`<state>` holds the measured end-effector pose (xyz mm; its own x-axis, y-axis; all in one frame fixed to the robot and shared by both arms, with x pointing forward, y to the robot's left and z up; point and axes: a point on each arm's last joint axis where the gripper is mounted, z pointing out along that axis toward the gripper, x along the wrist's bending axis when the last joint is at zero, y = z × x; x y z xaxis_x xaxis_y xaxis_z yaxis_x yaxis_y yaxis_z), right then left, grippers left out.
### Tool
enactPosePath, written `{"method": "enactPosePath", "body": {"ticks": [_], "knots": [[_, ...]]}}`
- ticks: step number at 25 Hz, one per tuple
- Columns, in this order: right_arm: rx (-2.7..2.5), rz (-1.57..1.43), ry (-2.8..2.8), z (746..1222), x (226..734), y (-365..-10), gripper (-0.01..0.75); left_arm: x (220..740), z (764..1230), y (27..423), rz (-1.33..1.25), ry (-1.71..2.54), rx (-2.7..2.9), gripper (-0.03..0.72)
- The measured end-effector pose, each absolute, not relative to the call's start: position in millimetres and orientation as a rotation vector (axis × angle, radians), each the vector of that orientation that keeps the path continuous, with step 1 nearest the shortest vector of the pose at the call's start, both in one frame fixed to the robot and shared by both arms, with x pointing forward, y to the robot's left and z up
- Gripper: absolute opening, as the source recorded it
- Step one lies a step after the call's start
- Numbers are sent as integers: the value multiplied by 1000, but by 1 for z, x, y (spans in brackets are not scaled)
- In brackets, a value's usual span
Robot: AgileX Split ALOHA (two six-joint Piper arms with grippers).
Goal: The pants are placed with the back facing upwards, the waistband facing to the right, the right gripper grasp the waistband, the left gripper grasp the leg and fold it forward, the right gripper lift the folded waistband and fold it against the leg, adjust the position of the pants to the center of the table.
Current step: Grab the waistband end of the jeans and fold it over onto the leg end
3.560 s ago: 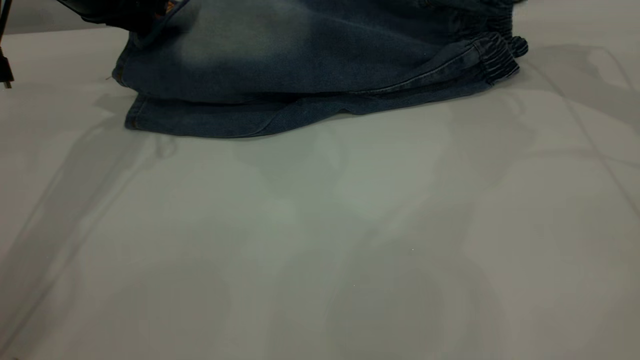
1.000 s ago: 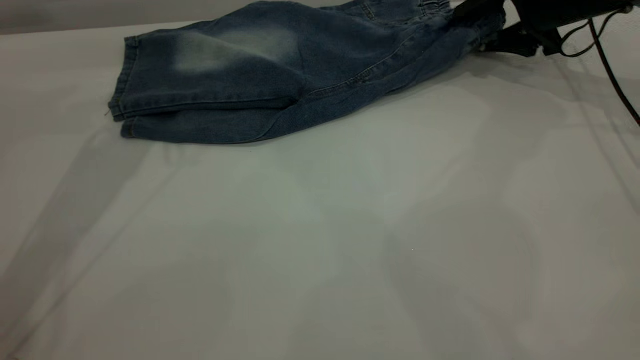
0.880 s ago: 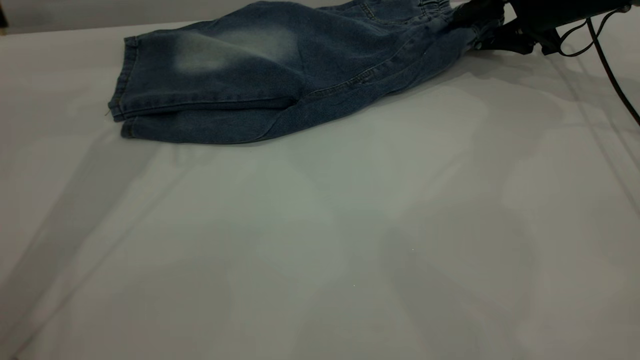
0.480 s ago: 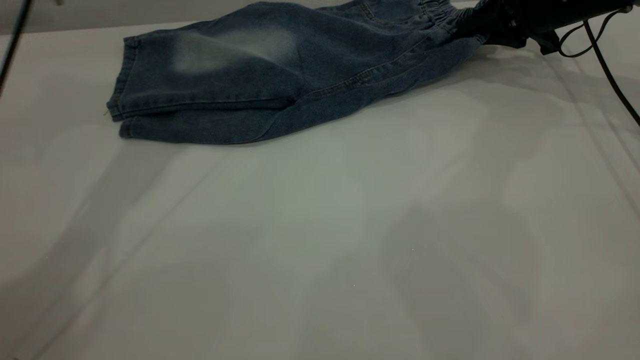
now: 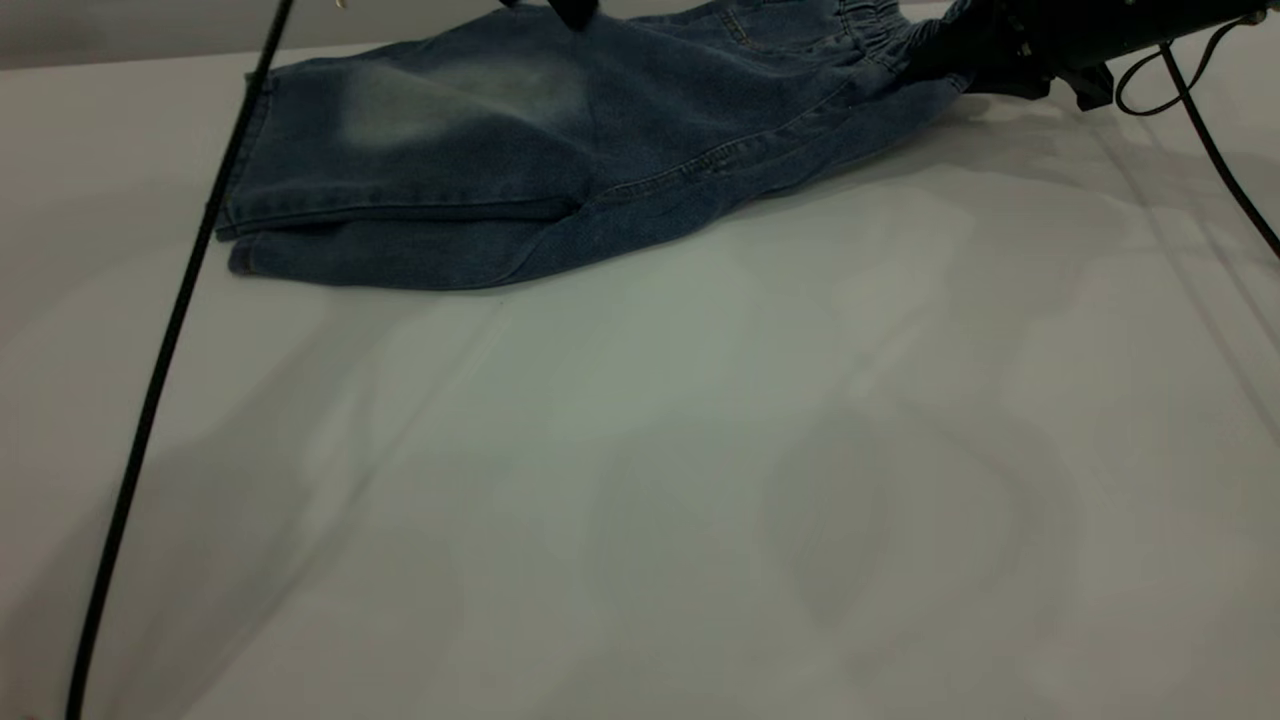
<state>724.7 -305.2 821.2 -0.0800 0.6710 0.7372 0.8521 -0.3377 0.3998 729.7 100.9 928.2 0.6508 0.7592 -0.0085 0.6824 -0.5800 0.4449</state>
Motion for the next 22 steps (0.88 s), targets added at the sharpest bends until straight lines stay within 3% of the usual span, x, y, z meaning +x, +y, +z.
{"method": "enactPosePath", "body": {"ticks": [11, 22], "knots": [[-1948, -1446, -1762, 858, 728, -305, 86, 738, 849, 74, 238, 1070, 2601, 502], [-1768, -1500, -1823, 893, 723, -280, 86, 738, 843, 74, 235, 1073, 2599, 502]]}}
